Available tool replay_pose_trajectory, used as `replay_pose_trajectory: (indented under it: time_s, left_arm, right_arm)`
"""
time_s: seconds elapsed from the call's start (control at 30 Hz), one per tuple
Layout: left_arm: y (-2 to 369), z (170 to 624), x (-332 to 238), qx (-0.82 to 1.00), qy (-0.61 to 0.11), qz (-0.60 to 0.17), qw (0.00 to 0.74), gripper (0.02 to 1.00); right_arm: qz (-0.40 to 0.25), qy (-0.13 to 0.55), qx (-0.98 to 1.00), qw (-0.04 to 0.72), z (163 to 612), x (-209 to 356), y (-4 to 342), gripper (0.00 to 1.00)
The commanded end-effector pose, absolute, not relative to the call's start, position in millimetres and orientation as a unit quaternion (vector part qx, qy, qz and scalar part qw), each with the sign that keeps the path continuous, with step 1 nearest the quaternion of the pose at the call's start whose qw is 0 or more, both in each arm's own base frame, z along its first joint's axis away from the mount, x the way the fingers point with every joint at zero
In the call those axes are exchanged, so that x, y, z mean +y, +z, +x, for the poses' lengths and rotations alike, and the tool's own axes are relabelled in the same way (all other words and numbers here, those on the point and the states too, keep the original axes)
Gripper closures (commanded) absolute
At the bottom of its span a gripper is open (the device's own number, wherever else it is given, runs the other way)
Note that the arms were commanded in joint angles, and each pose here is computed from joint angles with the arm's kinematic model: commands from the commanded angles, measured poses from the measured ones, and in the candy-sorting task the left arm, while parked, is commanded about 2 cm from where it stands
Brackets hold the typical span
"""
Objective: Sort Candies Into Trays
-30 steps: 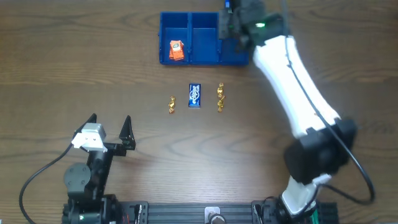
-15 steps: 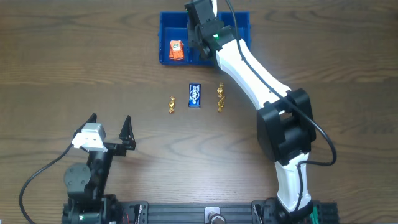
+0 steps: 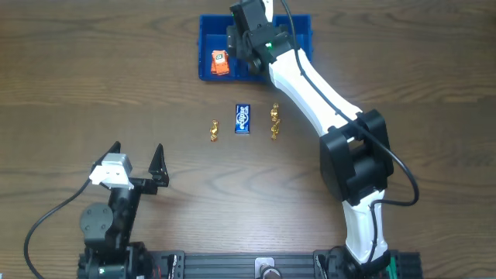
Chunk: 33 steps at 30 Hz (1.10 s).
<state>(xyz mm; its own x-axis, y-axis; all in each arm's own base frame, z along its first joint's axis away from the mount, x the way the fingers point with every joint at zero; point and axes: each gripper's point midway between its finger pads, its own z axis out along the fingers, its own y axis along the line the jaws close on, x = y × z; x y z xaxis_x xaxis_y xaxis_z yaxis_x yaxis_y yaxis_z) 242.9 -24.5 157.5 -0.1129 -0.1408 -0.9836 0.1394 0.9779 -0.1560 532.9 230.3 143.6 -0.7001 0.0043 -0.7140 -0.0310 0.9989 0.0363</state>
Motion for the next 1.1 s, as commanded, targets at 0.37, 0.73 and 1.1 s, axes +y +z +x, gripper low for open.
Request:
replay_pose_trajectory:
  time_s: [0.37, 0.73, 1.1]
  left_arm:
    - [141, 242, -30, 0.754, -0.114, 0.009, 0.647, 0.023]
    - [141, 242, -30, 0.754, -0.114, 0.009, 0.647, 0.020]
    - [141, 242, -30, 0.754, -0.114, 0.009, 0.647, 0.020]
  right_arm:
    - [0.004, -0.006, 0.967, 0.256, 389, 241, 219, 0.001]
    - [0.016, -0.025, 0.993, 0.111, 337, 248, 52, 0.001]
    - [0.010, -0.022, 0.994, 0.109, 346, 263, 14, 0.001]
